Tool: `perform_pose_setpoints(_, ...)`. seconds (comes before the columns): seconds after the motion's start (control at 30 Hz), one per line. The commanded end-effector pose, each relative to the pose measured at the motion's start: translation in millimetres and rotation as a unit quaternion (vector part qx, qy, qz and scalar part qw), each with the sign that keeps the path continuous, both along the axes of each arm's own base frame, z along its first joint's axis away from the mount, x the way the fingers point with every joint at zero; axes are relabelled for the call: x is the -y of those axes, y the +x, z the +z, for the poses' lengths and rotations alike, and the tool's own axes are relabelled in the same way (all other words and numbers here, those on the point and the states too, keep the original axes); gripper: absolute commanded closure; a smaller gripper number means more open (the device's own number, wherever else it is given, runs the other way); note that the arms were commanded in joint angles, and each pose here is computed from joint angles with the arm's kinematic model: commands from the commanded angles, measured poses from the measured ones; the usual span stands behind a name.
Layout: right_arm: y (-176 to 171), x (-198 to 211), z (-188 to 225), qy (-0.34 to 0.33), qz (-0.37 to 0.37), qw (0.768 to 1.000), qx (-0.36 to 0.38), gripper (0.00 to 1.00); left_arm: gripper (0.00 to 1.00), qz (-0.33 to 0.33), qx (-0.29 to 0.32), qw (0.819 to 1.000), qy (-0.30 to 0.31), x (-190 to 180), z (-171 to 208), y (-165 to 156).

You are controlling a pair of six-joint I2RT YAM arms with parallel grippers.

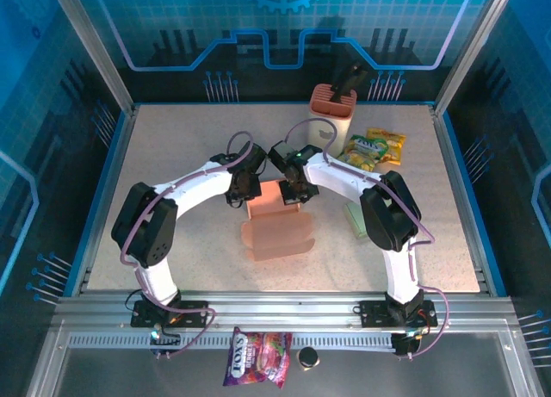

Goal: Fold the paper box

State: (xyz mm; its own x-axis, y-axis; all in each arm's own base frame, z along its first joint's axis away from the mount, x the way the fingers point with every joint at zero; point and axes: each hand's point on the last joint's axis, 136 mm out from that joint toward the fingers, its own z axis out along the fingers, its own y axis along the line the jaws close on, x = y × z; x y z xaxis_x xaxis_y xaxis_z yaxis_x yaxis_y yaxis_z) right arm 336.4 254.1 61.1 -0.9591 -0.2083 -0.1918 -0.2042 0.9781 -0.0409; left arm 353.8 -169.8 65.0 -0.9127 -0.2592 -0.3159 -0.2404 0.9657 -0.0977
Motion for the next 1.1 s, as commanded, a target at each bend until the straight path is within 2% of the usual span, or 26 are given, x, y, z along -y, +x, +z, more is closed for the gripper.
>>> perform_pose_setpoints(0.0, -6.4, -1.5, -1.8, -0.018, 0.006, 1.0, 0.0, 1.0, 1.0, 0.014, -0.015, 0.998, 0.059, -4.4, -12.4, -11.9)
perform_pose_setpoints(0.17, -7.3, -1.1, -1.8, -0.017, 0.003, 1.0, -0.003, 1.0, 1.0, 0.007, -0.014, 0.999, 0.049, 1.6, -7.9, -8.8)
perform_pose_setpoints(0.27, -7.0, 0.5, -0.8, -0.02, -0.006, 1.0, -0.006, 1.0, 0.67, -0.005, -0.003, 0.999, 0.035, 10.2, 5.1, -5.4)
perform_pose_setpoints(0.33, -7.3, 3.5, -1.5, -0.022, -0.018, 0.999, -0.015, 1.0, 0.58, -0.024, 0.004, 1.0, 0.015, 20.1, 19.2, -2.0)
perform_pose_setpoints(0.4, -7.5, 6.0, -1.6, -0.021, -0.032, 0.999, -0.026, 1.0, 0.53, -0.043, 0.008, 0.999, -0.015, 32.8, 34.0, -1.1)
perform_pose_setpoints(0.57, -6.2, 12.5, 2.0, -0.018, -0.067, 0.996, -0.05, 1.0, 0.45, -0.05, 0.025, 0.995, -0.08, 46.2, 64.3, -9.0)
perform_pose_setpoints(0.73, -6.4, 15.7, 7.8, 0.018, -0.118, 0.99, -0.082, 1.0, 0.43, -0.047, 0.036, 0.984, -0.169, 54.7, 90.0, -14.5)
perform_pose_setpoints(0.93, -6.3, 23.5, 20.4, 0.05, -0.192, 0.975, -0.104, 1.0, 0.43, -0.009, 0.078, 0.97, -0.228, 31.9, 134.6, -4.3)
perform_pose_setpoints(1.07, -8.4, 29.5, 27.7, 0.079, -0.26, 0.955, -0.121, 1.0, 0.44, 0.0, 0.102, 0.965, -0.241, 14.7, 160.1, 3.4)
